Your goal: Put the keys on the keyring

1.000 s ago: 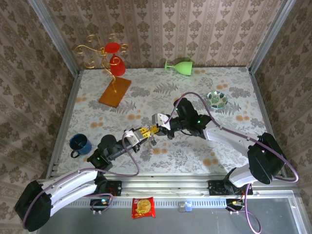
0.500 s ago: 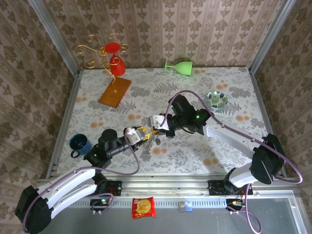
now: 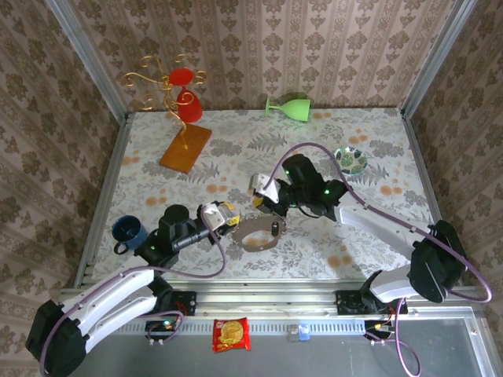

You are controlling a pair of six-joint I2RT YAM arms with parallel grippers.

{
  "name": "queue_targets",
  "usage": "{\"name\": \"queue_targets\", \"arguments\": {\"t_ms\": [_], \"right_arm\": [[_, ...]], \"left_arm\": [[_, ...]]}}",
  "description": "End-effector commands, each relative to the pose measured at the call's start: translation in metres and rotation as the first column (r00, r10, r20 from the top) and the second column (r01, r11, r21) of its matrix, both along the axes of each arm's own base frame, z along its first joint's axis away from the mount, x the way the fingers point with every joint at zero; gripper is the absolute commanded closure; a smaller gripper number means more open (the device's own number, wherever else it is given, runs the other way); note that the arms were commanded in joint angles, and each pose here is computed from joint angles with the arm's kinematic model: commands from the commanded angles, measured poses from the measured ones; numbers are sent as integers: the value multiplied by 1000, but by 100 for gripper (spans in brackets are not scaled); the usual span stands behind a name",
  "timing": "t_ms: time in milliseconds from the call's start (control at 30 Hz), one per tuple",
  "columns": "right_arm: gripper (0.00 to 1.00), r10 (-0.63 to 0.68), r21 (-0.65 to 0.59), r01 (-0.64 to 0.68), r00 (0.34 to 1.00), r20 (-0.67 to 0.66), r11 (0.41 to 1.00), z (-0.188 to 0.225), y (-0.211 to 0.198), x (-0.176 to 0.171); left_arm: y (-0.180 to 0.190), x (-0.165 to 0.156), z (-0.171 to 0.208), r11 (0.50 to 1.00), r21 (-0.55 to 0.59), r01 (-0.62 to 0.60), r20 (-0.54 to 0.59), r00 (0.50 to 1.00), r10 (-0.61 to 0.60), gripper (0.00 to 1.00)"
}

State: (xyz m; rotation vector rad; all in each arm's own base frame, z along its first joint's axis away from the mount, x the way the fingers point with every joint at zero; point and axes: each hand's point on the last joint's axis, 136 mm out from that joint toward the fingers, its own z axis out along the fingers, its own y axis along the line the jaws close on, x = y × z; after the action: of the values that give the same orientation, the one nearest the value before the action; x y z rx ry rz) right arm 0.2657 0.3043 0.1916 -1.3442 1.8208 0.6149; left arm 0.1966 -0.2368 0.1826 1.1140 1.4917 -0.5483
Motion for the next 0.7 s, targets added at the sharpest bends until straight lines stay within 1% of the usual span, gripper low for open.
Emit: {"name": "queue_targets", "arguments": {"t_ms": [0,67,100,133,167,233,267,333,400,433,533,667], "right_arm": [[77,-409,33,420,897,-169,907,-4,-37,24],[72,-557,-42,571,780,-287,820,-26,-60,22],[71,-610,-81,622,722,-325,779,-36,-69,22],[70,-657,-132,664,652,-379,736,-47,-78,19],[68,-683,-176,688,588,-433,704,-57,-83,16],[66,-717,-259,702,498,-487,663,-74,-90,11],[65,-733,-292,707,459,-503,644,-80,-95,9],[65,-745,-308,725,409,-527,616,-86,-102,10],[65,-753,-301,751,372,-542,588,-89,-110,13],[65,-761,-298,766,355,-543,570,-88,-117,15],[65,-789,-303,806,294,-539,508,-90,-142,19],[65,-818,-298,855,222,-531,425,-87,-177,22]], "left_arm": [[2,9,9,998,-33,-53,-40,998,52,64],[-3,11,4,998,-32,-51,-84,995,48,64],[-6,12,2,998,-28,-48,-101,994,45,64],[-9,13,0,999,-25,-47,-123,991,44,64],[-13,14,-2,999,-24,-47,-149,988,43,64],[-24,11,-7,1000,-9,-26,-208,978,23,64],[-31,7,-14,1000,18,-10,-241,970,14,63],[-45,-5,-29,995,98,32,-297,955,-2,61],[-55,-17,-46,979,196,60,-364,931,16,58],[-57,-22,-56,964,255,72,-397,917,36,57],[-66,-35,-73,910,396,121,-445,892,75,53],[-82,-44,-92,836,522,171,-478,870,121,42]]}}
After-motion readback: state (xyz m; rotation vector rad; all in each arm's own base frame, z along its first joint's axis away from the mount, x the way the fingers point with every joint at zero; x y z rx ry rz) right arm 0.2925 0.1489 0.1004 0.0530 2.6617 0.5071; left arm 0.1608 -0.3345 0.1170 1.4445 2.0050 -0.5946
